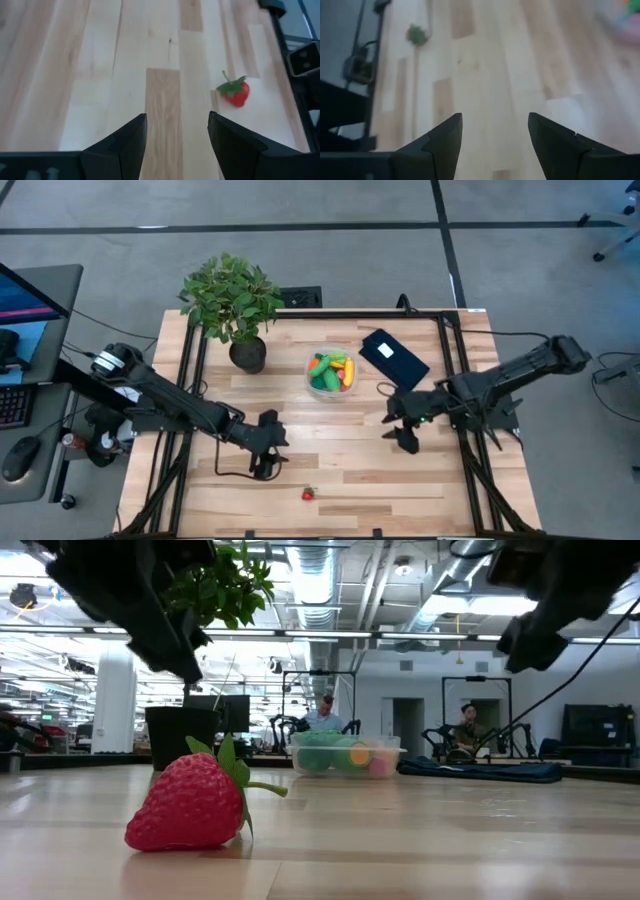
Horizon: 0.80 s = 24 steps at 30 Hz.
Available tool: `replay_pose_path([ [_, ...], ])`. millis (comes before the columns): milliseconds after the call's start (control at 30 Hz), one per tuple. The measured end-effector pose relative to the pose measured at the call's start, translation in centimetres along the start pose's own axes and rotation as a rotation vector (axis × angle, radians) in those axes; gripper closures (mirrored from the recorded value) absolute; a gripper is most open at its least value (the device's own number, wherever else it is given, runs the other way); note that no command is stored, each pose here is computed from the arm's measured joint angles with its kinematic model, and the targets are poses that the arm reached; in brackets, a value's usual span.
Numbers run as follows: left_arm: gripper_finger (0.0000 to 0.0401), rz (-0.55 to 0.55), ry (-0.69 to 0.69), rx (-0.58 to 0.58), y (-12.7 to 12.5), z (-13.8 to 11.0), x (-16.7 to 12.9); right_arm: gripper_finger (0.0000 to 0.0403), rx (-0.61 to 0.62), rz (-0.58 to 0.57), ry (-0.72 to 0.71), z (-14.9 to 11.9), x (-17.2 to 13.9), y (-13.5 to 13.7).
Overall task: Pick and placing Produce into tupperware
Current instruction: Put the red strawberry into the transparent bin
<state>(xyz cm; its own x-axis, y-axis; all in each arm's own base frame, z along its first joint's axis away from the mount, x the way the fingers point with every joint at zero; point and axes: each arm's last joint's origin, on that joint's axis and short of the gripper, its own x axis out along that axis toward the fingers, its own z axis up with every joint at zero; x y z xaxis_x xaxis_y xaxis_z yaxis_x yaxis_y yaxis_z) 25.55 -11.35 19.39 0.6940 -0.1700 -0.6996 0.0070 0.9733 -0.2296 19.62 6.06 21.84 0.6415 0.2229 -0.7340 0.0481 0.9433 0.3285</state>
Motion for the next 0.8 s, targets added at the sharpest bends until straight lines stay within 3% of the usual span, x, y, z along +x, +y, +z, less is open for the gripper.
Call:
replay_pose_path([
  [133, 0.0203, 0.003, 0.007, -0.075, -0.1, -0.3, 1.3, 0.0182, -0.026, 0.044, -0.008, -0.7, -0.4, 1.6],
  [267, 0.0203, 0.017, 0.029, -0.144, 0.0, -0.7, 2.2, 0.0182, 0.079, 0.0, -0.035, -1.2, -0.8, 2.1],
  [333, 0.0203, 0.009, 0.014, -0.184, -0.1, -0.6, 2.4, 0.0182, 0.077, -0.001, 0.025, -1.7, -0.9, 2.1],
  [433, 0.0203, 0.006, 0.008, -0.224, -0.1, -0.5, 2.4, 0.0182, -0.023, -0.015, 0.23, -3.5, -1.2, 1.5],
  [500, 0.0203, -0.003, -0.007, -0.254, -0.2, -0.4, 2.4, 0.0182, 0.009, -0.126, 0.298, -4.3, -1.5, 0.8],
  [533, 0.0203, -0.003, -0.012, -0.267, -0.2, -0.3, 2.4, 0.0182, -0.029, -0.164, 0.259, -4.5, -1.5, 0.7],
  [567, 0.0203, -0.008, -0.021, -0.278, -0.2, -0.2, 2.4, 0.0182, -0.131, -0.132, 0.174, -4.3, -1.4, 1.2],
  [667, 0.0203, -0.03, -0.063, -0.315, -0.3, 0.2, 2.3, 0.0182, -0.445, 0.091, -0.263, -3.4, -3.0, 3.3],
  [733, 0.0203, -0.038, -0.075, -0.337, -0.3, 0.3, 2.3, 0.0182, -0.461, 0.128, -0.431, -4.0, -3.9, 2.4],
  [800, 0.0203, -0.052, -0.098, -0.368, -0.5, 0.6, 2.3, 0.0182, -0.389, 0.088, -0.482, -5.5, -3.4, 0.2],
])
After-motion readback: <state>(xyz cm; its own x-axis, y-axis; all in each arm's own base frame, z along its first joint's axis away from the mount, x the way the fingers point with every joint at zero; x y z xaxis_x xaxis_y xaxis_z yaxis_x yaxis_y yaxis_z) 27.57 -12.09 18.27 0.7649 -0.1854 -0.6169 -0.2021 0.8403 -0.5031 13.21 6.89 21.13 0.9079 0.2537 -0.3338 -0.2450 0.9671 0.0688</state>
